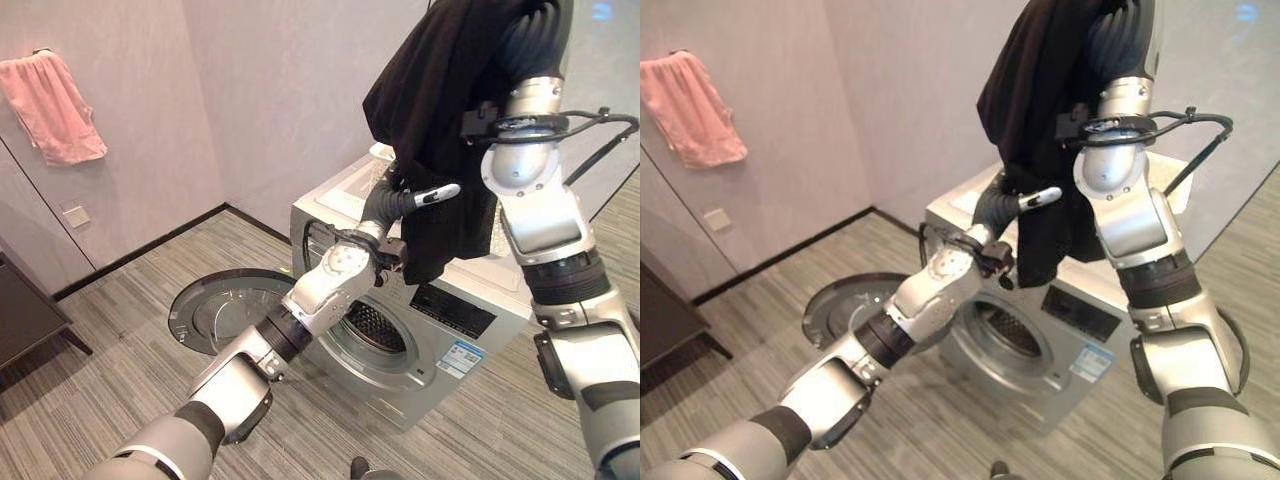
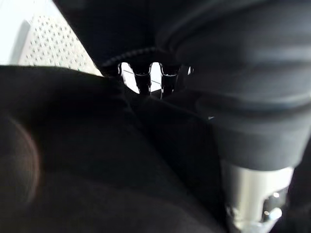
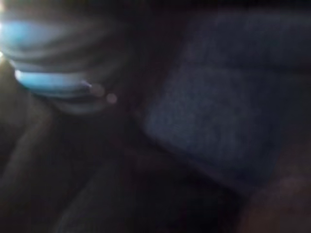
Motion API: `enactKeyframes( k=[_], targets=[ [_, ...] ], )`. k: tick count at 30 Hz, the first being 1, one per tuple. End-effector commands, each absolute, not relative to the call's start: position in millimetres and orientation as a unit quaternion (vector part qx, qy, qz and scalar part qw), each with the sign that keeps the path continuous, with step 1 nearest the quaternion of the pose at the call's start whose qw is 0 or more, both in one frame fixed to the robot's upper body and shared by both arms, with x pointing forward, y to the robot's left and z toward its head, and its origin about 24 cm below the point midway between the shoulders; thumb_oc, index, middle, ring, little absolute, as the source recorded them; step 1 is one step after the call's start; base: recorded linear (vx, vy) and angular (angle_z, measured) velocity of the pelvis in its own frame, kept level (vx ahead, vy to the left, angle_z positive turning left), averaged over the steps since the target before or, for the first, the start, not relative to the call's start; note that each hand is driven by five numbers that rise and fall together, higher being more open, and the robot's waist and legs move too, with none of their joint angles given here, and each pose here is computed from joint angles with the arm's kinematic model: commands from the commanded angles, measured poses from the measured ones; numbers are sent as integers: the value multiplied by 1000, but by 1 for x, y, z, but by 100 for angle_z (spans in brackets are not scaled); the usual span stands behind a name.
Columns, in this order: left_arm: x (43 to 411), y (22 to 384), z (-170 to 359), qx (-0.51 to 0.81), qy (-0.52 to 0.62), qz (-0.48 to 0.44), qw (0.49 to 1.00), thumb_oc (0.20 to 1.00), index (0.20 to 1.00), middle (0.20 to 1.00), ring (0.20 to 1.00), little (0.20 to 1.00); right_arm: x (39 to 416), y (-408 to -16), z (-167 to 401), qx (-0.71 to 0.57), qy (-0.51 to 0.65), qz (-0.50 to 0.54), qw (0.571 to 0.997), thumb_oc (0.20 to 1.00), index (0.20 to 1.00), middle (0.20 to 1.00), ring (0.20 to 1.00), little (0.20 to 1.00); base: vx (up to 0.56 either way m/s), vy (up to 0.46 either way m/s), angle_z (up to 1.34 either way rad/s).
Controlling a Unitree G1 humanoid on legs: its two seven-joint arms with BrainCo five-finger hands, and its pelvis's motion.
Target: Grab the laundry basket,head to the washer,open it,put in the laundry and shut it.
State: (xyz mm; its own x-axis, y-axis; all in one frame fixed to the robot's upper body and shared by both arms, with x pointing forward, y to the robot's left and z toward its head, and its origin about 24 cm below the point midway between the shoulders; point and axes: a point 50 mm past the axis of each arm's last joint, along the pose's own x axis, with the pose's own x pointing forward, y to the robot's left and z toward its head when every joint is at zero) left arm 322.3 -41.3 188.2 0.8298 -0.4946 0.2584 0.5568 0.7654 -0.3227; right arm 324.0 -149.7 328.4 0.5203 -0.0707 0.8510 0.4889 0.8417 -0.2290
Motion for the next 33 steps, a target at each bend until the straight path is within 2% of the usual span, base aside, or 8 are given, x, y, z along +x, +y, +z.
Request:
enactKeyframes(
  k=[1,11,12,13,14,23,26,33],
  targets=[
    [308,-61,234,-268,-144,-317,898,1000,1000,1000,1000,1000,319,-143,359,-164,-511,-170,826,200,200,200,200,200,0,0,0],
    [314,-54,229,-282,-146,-293,902,1000,1000,1000,1000,1000,318,-120,353,-108,-515,-129,840,200,200,200,200,200,6,-1,-2],
    [315,-52,228,-284,-147,-287,903,586,586,586,586,586,317,-118,352,-102,-515,-122,842,200,200,200,200,200,14,-7,-5],
    [317,-50,227,-286,-146,-280,905,498,498,498,498,498,317,-116,351,-97,-516,-118,843,200,200,200,200,200,8,-3,-6],
    [317,-50,227,-286,-146,-280,905,200,200,200,200,200,317,-116,351,-97,-516,-117,843,200,200,200,200,200,1,-1,-7],
    [324,-26,222,-304,-173,-229,909,200,200,200,200,200,316,-104,330,-50,-499,-59,863,200,200,200,200,200,-2,-7,-14],
    [326,-21,221,-308,-177,-217,909,200,200,200,200,200,318,-105,324,-46,-489,-55,869,937,937,937,937,937,0,0,0],
    [331,-11,216,-310,-179,-192,914,200,200,200,200,200,320,-100,316,-21,-472,-20,881,1000,1000,1000,1000,1000,-17,-2,-10]
  ],
)
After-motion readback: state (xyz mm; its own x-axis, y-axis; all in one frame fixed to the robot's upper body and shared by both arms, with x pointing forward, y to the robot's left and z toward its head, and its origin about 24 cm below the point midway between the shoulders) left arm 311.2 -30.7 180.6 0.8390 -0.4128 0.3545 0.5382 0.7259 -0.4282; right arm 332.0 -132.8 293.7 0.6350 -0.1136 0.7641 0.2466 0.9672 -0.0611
